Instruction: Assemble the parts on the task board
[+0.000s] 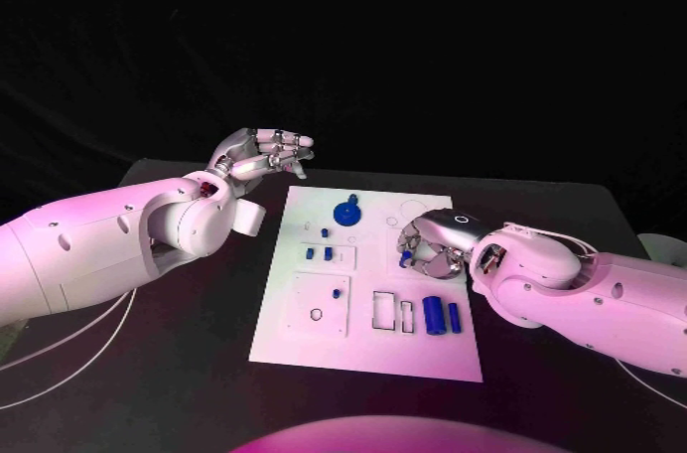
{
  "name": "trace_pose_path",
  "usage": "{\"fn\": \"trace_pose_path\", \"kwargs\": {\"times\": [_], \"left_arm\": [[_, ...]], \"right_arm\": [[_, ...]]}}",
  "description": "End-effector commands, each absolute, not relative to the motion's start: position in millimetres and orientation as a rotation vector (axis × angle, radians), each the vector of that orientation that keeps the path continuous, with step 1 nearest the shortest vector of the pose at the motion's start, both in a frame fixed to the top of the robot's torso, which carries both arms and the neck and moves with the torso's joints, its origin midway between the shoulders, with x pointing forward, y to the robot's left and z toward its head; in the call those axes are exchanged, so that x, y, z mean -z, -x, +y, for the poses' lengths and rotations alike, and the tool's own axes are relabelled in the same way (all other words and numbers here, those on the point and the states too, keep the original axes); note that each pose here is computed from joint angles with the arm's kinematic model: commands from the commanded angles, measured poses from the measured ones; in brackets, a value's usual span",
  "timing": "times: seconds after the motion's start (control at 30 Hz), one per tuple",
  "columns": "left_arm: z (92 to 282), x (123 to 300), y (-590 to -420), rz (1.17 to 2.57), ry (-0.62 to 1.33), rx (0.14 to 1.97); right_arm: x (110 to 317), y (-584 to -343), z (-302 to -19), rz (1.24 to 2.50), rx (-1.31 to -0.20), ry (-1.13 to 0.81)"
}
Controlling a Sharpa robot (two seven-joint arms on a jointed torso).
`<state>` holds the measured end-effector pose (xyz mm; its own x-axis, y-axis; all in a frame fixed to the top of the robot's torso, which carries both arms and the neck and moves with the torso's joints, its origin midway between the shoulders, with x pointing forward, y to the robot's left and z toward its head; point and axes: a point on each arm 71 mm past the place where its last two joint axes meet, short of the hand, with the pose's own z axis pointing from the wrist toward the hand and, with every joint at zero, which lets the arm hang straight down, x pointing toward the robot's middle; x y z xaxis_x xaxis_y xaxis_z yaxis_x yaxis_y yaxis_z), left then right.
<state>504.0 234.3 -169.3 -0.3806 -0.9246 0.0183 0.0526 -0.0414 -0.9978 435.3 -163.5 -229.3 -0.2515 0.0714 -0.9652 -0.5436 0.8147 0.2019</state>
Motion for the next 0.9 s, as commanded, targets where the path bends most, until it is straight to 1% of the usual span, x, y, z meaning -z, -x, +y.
{"fn": "trace_pose_path", "kwargs": {"times": [0.03,0.33,0.53,0.7,0.9], "left_arm": [[231.8,168.2,-503.5,1.438,0.965,1.565],[232.4,168.4,-503.7,1.439,0.966,1.562],[234.0,168.7,-504.5,1.438,0.967,1.557],[234.0,168.9,-504.5,1.447,0.96,1.561],[233.5,169.1,-504.9,1.451,0.956,1.562]], "right_arm": [[227.9,-435.2,-162.3,1.709,-0.619,0.361],[225.2,-434.9,-162.5,1.662,-0.616,0.346],[220.1,-429.8,-162.4,1.625,-0.638,0.333],[208.7,-422.8,-163.1,1.591,-0.676,0.31],[188.7,-412.2,-160.1,1.556,-0.736,0.286]]}}
